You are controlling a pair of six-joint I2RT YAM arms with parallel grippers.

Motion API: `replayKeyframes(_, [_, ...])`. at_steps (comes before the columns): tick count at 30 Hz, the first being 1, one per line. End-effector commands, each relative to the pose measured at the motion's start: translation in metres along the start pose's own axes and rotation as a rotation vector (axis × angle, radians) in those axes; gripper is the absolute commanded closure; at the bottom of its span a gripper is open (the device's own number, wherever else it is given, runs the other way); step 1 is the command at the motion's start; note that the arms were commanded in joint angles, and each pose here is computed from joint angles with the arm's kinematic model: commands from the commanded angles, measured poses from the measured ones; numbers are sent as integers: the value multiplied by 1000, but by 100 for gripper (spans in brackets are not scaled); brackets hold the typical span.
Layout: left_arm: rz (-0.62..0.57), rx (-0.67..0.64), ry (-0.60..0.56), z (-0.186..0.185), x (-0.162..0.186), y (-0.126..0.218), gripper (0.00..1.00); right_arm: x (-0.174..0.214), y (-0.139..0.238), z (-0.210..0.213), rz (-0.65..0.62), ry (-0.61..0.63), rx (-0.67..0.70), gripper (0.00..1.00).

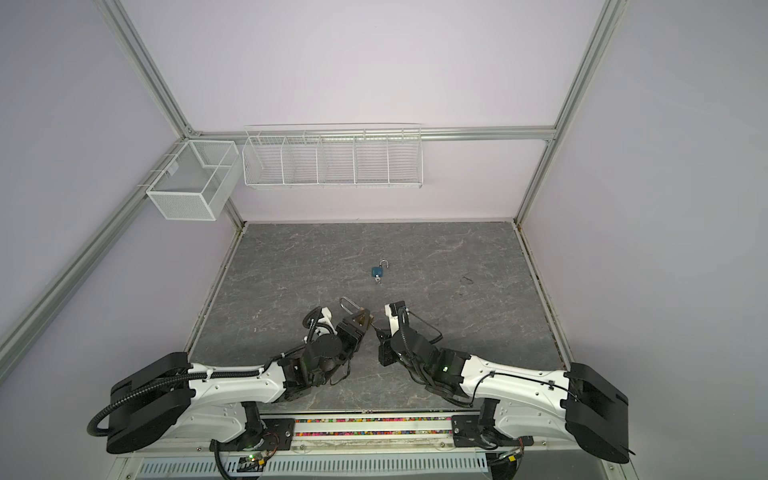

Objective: Unlock with the key

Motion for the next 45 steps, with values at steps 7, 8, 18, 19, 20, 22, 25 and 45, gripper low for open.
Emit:
replayKeyframes(7, [-5,83,55,-14,0,0,100,-7,-1,6,-27,-14,-5,94])
replayKeyframes(8, [-5,82,52,-14,0,0,100,-7,-1,7,-27,-15,-8,94])
replayKeyframes(18, [22,110,56,-13,6,-4,100,-20,5,7,-58,-25,-2,94])
replayKeyframes(19, [22,112,56,-13,6,-4,100,-22,6,6,-62,-27,1,94])
replayKeyframes(20, [21,113,57,-13,7,-4,100,-22,6,6,-62,-28,2,94])
replayKeyframes(22, [23,118,60,-13,7,-5,100,-24,6,5,-64,-35,4,94])
replayKeyframes(25, [23,124,61,-14,8,-4,100,-22,4,6,-54,-42,-6,94])
replayKeyframes(45, [56,196,57,-17,19,-14,100,-41,14,-3,-86,-70,-22,94])
Point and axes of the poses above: each gripper's point midway between its finger pads, its own y axis back along the fingers, its own z axis along the line the jaws close on, x = y × z, the point moved 8 cm from there along y, back along the fingers, and after that the axes turned 5 degrees about -y, right-handed, at the moved point
